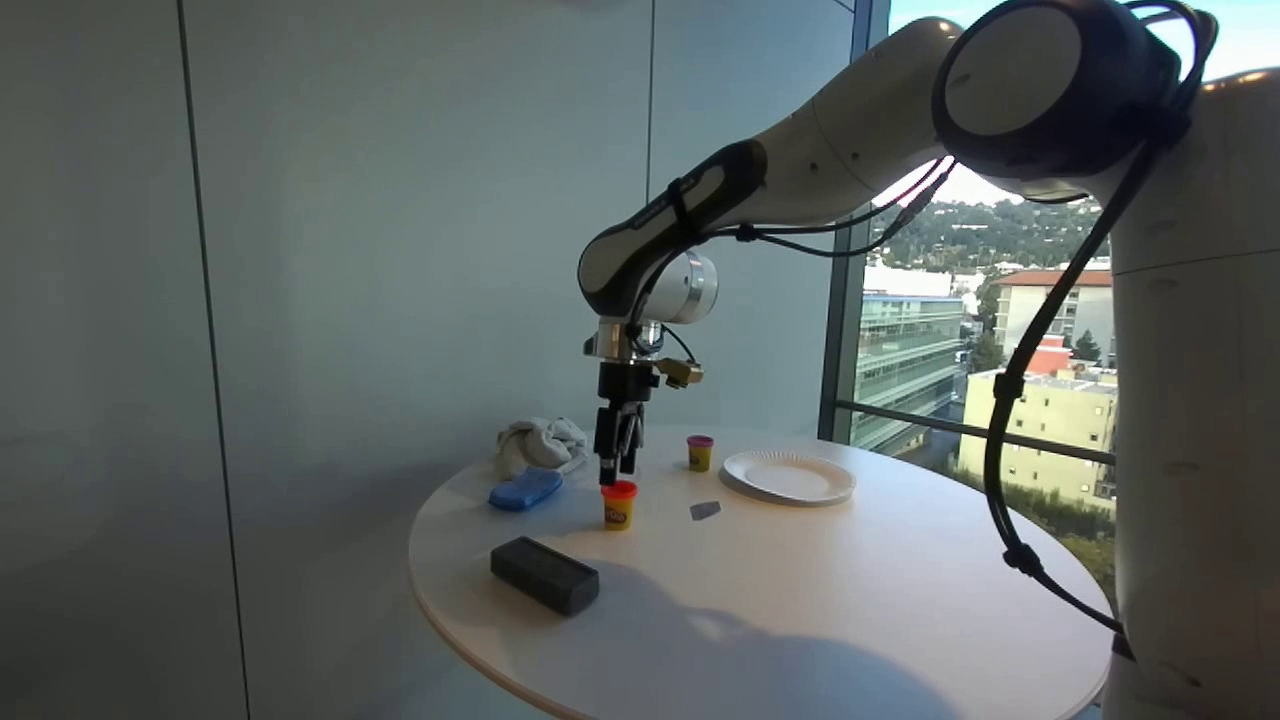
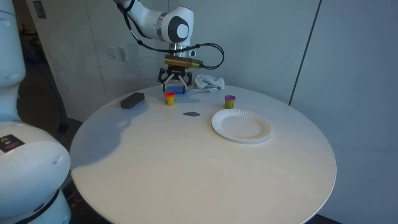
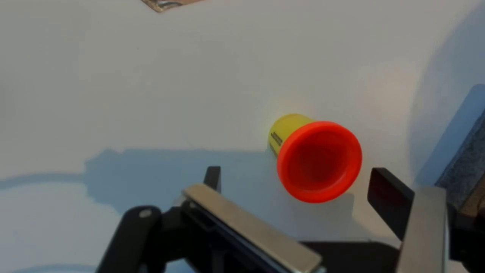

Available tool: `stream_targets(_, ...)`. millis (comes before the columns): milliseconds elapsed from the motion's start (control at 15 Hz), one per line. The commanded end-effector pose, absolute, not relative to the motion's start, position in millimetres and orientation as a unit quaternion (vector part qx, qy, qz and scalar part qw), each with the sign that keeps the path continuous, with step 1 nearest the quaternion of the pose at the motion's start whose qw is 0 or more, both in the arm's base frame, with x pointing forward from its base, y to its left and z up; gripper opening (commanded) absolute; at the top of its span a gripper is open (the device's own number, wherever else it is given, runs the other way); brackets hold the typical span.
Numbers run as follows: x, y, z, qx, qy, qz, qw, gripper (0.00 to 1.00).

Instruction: Put the yellow containers on the white plate.

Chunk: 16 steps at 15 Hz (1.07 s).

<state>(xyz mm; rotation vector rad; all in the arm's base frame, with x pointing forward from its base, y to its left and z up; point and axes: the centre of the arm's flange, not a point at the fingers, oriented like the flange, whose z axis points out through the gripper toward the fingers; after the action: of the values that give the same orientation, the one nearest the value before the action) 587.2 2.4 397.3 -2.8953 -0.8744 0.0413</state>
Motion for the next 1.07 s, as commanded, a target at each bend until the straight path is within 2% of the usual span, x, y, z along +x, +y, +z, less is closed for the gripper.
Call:
stream_targets(0, 592, -4, 394, -0.959, -0.281, 0.028, 0.036, 1.0)
stream_targets(667, 578, 15, 393, -0.943, -0.318, 0.084, 0.053, 1.0)
stream_targets(867, 574, 15, 399, -0.945, -0.323, 0.048, 0.031, 1.0)
stream_targets(1000, 574, 13, 404, -0.941, -0.331, 0.051, 0.04, 1.0)
